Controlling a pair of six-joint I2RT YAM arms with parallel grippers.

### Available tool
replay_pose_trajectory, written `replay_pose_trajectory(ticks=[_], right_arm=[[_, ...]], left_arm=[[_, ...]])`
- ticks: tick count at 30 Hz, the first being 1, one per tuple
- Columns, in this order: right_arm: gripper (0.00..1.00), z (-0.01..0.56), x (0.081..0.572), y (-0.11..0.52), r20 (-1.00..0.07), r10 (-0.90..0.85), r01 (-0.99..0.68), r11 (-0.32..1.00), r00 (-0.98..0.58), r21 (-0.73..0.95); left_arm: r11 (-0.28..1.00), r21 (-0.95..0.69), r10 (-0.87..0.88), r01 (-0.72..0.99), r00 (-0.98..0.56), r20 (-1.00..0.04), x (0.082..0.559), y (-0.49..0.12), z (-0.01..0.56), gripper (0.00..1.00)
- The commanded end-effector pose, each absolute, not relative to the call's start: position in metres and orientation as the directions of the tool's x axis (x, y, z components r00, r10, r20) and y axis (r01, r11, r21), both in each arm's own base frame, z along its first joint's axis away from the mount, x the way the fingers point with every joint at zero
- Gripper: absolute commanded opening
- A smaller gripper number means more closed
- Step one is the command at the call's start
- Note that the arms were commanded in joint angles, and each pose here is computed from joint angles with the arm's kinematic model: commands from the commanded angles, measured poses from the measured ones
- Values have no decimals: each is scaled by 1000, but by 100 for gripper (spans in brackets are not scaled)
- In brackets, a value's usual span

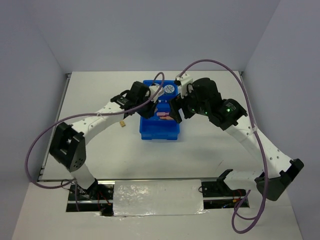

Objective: Sort the stationery into containers
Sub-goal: Place the stationery in the storage box, then pick up the stationery from the center of the board.

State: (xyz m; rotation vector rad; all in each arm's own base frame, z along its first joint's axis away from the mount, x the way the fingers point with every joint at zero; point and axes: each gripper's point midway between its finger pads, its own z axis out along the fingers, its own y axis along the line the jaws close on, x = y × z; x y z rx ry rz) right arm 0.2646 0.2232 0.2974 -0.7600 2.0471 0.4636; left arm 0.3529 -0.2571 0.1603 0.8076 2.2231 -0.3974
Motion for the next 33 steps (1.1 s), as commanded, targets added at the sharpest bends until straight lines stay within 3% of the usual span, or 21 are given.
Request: replay_pose_trajectory(ticks=[1,7,12,14,17,22,25,27,29,31,33], right_arm=[[86,324,261,211,-881,-296,-645,764,-370,14],[86,318,250,194,-879,-290,-613,790,-379,4],[86,315,243,187,-880,-284,-608,794,-381,7],[87,315,245,184,-881,-281,-591,807,-380,-3],[87,316,245,184,-881,-281,-591,806,-382,-1],[87,320,247,188,-884,-269,-592,806,-382,10],[87,321,247,190,-886,-256,-591,806,-387,26],[87,319,247,190,-885,-255,-593,805,-389,28],[86,319,247,189,-885,-255,-587,809,-389,25],[87,319,247,189,-883,-231,-571,820,-408,50],[89,318,250,187,-878,-213,-541,839,-429,61]], left_arm=[[634,-35,499,772,-444,-744,354,-288,166,34],[607,-30,575,794,-465,-673,337,-300,124,39],[608,-39,572,793,-472,-671,326,-294,120,52],[617,-44,558,785,-477,-680,325,-293,123,67],[660,-33,518,751,-485,-705,331,-291,140,81],[895,44,262,445,-443,-857,378,-244,226,90],[985,-143,-89,95,-429,-899,402,-183,266,96],[949,-256,-311,-182,-435,-845,405,-131,258,98],[908,-229,-389,-352,-502,-772,401,-96,226,97],[887,-217,-432,-408,-565,-703,401,-92,200,97],[880,-99,-426,-465,-680,-597,400,-84,158,96]])
